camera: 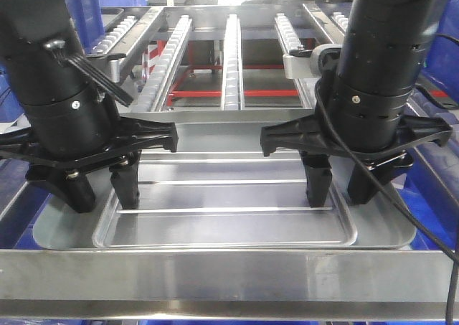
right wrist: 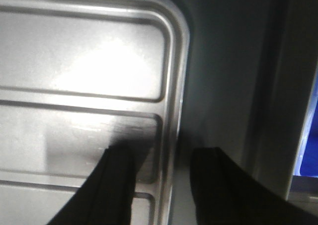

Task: Grab silver tray and place in blue box
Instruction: 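Close both grippers on opposite rims of the silver tray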

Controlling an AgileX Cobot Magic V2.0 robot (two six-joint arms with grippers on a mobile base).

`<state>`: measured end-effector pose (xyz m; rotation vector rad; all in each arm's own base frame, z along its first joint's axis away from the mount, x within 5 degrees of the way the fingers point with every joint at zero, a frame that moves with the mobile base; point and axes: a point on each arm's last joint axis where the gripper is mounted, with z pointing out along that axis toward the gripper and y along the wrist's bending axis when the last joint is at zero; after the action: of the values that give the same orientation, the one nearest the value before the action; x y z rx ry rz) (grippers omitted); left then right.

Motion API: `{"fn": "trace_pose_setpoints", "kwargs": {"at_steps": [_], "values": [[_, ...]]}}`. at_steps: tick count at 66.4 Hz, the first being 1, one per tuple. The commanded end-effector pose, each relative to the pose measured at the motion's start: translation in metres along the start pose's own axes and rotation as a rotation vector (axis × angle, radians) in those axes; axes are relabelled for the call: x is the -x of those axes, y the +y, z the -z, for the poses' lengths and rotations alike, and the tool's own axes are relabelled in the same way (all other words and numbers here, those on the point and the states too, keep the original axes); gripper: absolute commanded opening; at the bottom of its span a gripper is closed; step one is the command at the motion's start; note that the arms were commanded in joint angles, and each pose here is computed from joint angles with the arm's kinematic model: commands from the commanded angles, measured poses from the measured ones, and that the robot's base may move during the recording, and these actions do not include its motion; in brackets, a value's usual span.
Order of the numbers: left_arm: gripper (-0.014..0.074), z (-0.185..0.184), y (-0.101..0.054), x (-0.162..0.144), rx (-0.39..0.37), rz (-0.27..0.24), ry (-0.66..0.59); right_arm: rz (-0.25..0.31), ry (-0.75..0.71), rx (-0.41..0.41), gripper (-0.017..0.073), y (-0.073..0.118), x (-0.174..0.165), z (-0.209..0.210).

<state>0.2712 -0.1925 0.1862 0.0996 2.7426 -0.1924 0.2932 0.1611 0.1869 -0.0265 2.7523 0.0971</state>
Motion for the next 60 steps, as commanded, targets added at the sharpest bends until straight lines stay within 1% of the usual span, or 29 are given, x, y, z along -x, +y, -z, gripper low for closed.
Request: {"fn": "trace_pose_setpoints", "kwargs": {"at_steps": [1, 8, 28, 60], "values": [[0.0211, 0.0175, -0.0069, 0.0099, -0.048, 0.003, -0.072, 0.005, -0.085, 0.042, 0.0394, 0.0037, 0.0126, 0.0175], [0.0211, 0.0175, -0.0069, 0.0099, -0.048, 0.003, -0.072, 0.001, -0.083, 0.045, 0.0394, 0.004, 0.0124, 0.0176], [0.0211, 0.0175, -0.0069, 0.0099, -0.048, 0.003, -0.072, -0.048, -0.066, 0.076, 0.0394, 0.0067, 0.011, 0.0176], [0.0211, 0.0175, -0.0069, 0.0099, -0.048, 0.003, -0.072, -0.051, -0.077, 0.087, 0.0393, 0.0076, 0.012, 0.0178]]}}
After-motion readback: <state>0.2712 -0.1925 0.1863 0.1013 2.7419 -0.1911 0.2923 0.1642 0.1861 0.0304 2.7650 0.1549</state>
